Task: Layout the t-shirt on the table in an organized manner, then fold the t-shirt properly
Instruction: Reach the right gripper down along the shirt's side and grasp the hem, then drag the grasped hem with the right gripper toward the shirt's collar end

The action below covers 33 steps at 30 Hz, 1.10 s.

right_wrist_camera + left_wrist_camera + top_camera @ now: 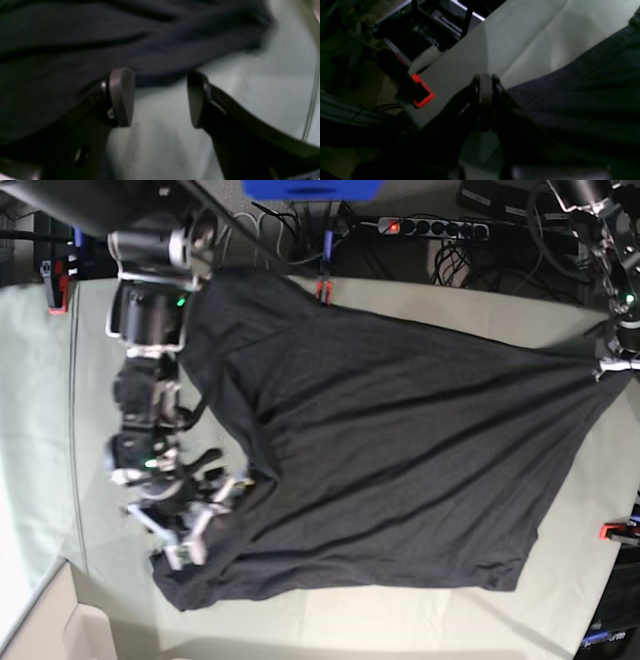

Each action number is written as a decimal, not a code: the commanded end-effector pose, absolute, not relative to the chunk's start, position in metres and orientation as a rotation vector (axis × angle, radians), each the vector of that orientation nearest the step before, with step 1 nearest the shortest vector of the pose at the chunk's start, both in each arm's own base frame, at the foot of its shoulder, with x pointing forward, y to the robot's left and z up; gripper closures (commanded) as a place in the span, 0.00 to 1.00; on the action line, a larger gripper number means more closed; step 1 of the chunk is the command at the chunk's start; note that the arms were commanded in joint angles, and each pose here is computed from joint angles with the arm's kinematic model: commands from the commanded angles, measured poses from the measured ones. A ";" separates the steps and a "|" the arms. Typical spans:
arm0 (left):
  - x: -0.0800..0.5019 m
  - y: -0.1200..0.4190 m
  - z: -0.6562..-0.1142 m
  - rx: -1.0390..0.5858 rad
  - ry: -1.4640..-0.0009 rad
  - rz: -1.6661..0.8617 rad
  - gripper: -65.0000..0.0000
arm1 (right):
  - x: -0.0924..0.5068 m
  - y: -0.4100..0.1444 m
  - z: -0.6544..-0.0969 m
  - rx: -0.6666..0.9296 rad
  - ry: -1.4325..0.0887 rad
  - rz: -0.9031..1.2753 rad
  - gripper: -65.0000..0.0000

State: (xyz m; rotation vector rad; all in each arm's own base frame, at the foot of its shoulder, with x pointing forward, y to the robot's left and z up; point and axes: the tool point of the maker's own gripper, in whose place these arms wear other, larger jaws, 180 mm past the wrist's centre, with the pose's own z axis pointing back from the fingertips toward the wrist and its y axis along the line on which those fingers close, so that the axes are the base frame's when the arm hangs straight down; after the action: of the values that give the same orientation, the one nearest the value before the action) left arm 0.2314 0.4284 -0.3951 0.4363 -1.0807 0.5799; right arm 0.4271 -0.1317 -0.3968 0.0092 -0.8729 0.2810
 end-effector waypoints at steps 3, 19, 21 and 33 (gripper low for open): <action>0.238 0.438 -0.377 0.467 -1.132 0.567 1.00 | 0.437 -0.140 -0.407 0.037 -0.842 0.249 0.47; 0.232 0.432 -0.385 0.457 -1.117 0.579 1.00 | 0.442 -0.122 -0.442 0.148 -0.837 0.232 0.47; 0.229 0.432 -0.388 0.458 -1.106 0.574 1.00 | 0.442 -0.120 -0.442 0.150 -0.837 0.237 0.47; 0.228 0.433 -0.387 0.461 -1.107 0.578 1.00 | 0.434 -0.070 -0.447 0.237 -0.823 0.240 0.47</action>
State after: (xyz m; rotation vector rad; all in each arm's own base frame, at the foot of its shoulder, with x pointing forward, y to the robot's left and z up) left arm 0.2226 0.4231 -0.4044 0.4284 -1.0544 0.5892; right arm 0.4180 -0.0700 -0.4641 0.2373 -0.7660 0.2425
